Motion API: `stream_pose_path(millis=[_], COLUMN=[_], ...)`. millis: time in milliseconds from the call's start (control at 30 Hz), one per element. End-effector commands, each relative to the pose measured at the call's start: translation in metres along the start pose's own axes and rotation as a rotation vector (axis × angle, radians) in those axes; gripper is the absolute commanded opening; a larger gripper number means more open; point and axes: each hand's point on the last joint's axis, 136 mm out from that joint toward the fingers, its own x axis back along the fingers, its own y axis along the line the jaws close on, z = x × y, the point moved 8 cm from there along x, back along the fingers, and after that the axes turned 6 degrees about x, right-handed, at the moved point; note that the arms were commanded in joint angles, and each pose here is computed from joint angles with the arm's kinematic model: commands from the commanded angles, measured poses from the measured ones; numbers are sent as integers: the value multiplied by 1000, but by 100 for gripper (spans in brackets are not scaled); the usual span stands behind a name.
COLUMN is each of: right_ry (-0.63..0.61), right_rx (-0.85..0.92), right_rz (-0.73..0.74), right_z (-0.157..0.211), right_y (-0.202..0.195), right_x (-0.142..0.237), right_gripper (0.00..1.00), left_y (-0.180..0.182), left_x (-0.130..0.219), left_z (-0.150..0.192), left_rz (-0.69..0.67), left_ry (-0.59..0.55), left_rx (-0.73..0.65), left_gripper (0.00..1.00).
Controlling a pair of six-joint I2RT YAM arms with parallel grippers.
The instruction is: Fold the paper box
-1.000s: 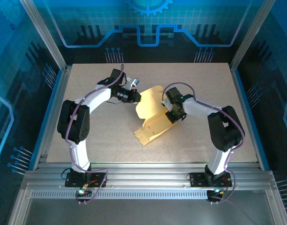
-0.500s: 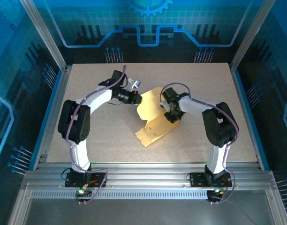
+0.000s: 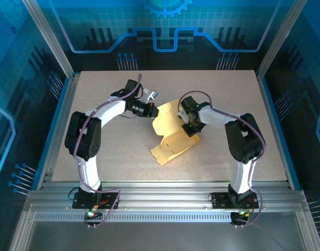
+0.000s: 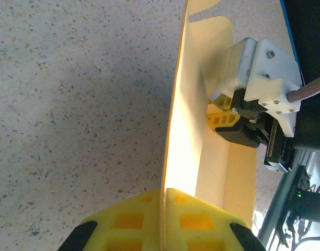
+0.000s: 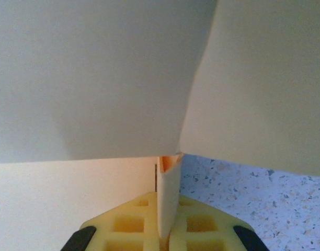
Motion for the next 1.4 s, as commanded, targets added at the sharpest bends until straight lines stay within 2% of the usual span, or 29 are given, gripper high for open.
stream_pose_path(millis=[0,367,433,567,633,700,767,833,900,967,1000,1100,1367], right_ry=[56,232,224,190,180,165,149,136,118,95,85,61,24], right_rx=[53,142,131,68,22,-7,-22,-35,-56,-72,-79,-88,-128], right_rz=[-8,159,148,109,100,99,107,101,82,55,43,13,-110], right_z=[15,18,15,11,11,10,8,5,3,0,-1,0,17], right_y=[12,45,45,36,27,20,16,13,11,11,11,11,14], right_x=[-13,-42,-42,-34,-30,-26,-22,-20,-17,-15,-14,-7,9], right_gripper=[0,0,0,0,0,0,0,6,7,13,18,24,33], left_y=[-4,-4,-5,-12,-18,-23,-30,-35,-36,-32,-30,-18,-5], left_x=[-6,-5,-3,8,18,28,38,48,55,61,64,65,61], left_z=[9,7,6,5,5,4,6,9,16,26,31,53,82], left_rz=[13,8,-1,-20,-35,-53,-65,-83,-107,-149,-167,-206,-224], left_ry=[35,16,1,-60,-109,-158,-196,-238,-273,-312,-337,-378,-348], left_rx=[12,11,8,-31,-61,-80,-100,-119,-120,-104,-94,-55,-6], left_gripper=[0,1,7,28,32,47,54,67,76,87,89,90,91])
